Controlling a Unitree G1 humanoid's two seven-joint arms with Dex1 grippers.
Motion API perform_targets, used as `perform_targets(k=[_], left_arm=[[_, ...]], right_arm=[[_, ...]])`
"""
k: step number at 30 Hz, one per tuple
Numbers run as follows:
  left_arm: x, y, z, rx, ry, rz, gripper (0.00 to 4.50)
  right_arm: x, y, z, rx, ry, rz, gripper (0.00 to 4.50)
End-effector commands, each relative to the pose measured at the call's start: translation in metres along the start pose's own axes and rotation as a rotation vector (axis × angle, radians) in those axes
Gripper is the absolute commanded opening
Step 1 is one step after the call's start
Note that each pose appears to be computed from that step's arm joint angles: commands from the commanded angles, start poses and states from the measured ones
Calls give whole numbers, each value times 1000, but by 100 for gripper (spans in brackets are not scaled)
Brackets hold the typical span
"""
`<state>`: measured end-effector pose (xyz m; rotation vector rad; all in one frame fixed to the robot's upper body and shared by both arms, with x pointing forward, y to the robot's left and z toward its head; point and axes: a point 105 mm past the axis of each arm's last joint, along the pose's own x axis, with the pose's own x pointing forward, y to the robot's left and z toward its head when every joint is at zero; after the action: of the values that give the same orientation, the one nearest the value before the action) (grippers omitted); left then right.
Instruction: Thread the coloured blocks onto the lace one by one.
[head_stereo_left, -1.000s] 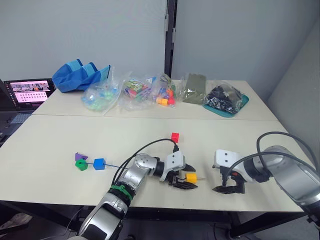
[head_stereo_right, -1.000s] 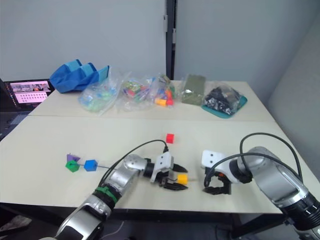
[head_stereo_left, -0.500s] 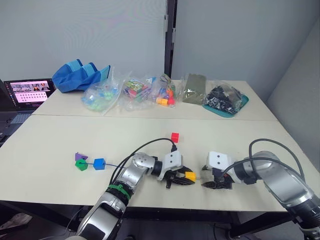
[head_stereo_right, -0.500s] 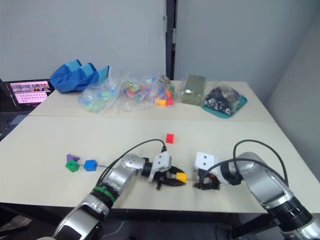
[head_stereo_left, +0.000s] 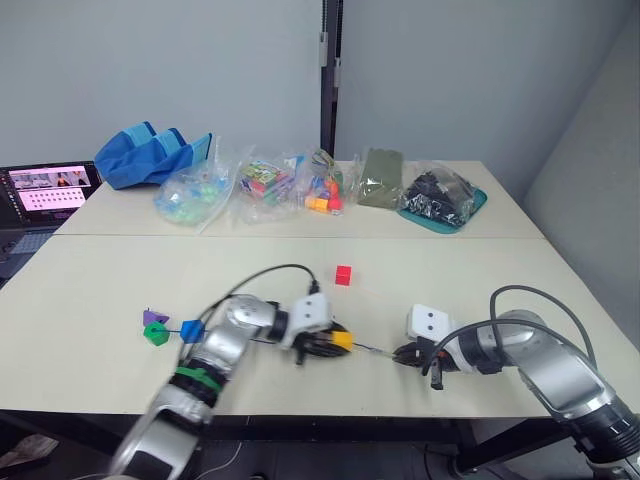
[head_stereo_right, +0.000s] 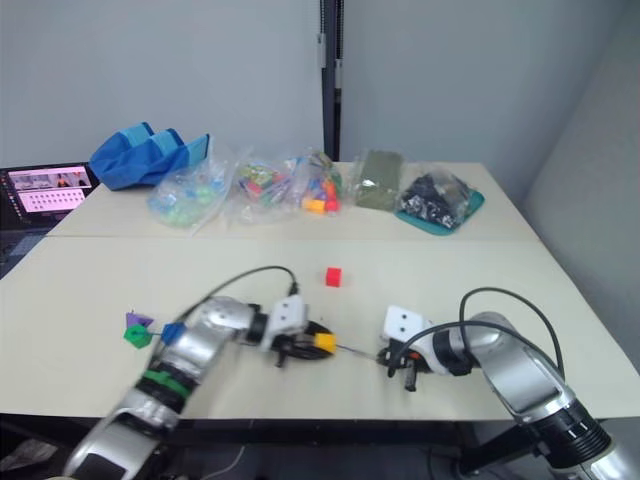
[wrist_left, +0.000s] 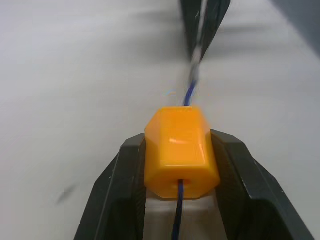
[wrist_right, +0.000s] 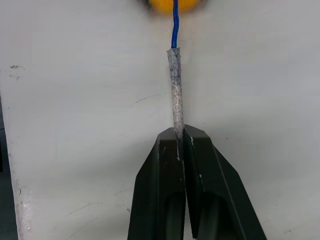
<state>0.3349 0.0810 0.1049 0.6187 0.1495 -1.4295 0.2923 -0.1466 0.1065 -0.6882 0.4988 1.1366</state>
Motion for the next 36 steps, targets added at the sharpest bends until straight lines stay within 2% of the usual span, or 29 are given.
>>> perform_targets(k=[1, 3, 8, 13, 16, 18, 20, 22, 25, 28, 29, 32, 36], left_arm=[[-29, 1, -2, 15, 32, 29, 132], [-52, 0, -15, 6, 95, 47, 132], [-127, -6, -55, -29, 323, 113, 132], [-163, -10, -75, -68, 428, 156, 132], [-193, -4, -82, -85, 498, 246, 132], [-201, -2, -84, -104, 512, 276, 132], [-205, 0, -84, -145, 489, 297, 132], [-208, 2, -79, -167, 456, 305, 236], [-210, 5, -72, -167, 424, 319, 333], [-203, 15, -53, -129, 314, 343, 430], [-199, 18, -46, -122, 269, 345, 445], [-180, 24, -24, -127, 121, 320, 445], [-153, 27, 3, -65, -22, 280, 445]], right_arm=[[2, -3, -7, 4, 27, -12, 0], [2, -4, -5, -5, 26, -13, 0], [6, -9, 1, -10, 19, -17, 0], [9, -12, 5, -17, 12, -15, 0], [9, -14, 8, -27, 10, -17, 0], [10, -14, 9, -29, 9, -18, 0], [10, -15, 10, -30, 6, -19, 0], [11, -15, 11, -33, 3, -18, 0], [12, -16, 13, -36, 1, -18, 0], [11, -18, 15, -40, -3, -18, 0], [11, -18, 15, -41, -4, -17, 0], [11, -18, 16, -49, -3, -8, 0], [15, -15, 16, -72, 22, 23, 0]])
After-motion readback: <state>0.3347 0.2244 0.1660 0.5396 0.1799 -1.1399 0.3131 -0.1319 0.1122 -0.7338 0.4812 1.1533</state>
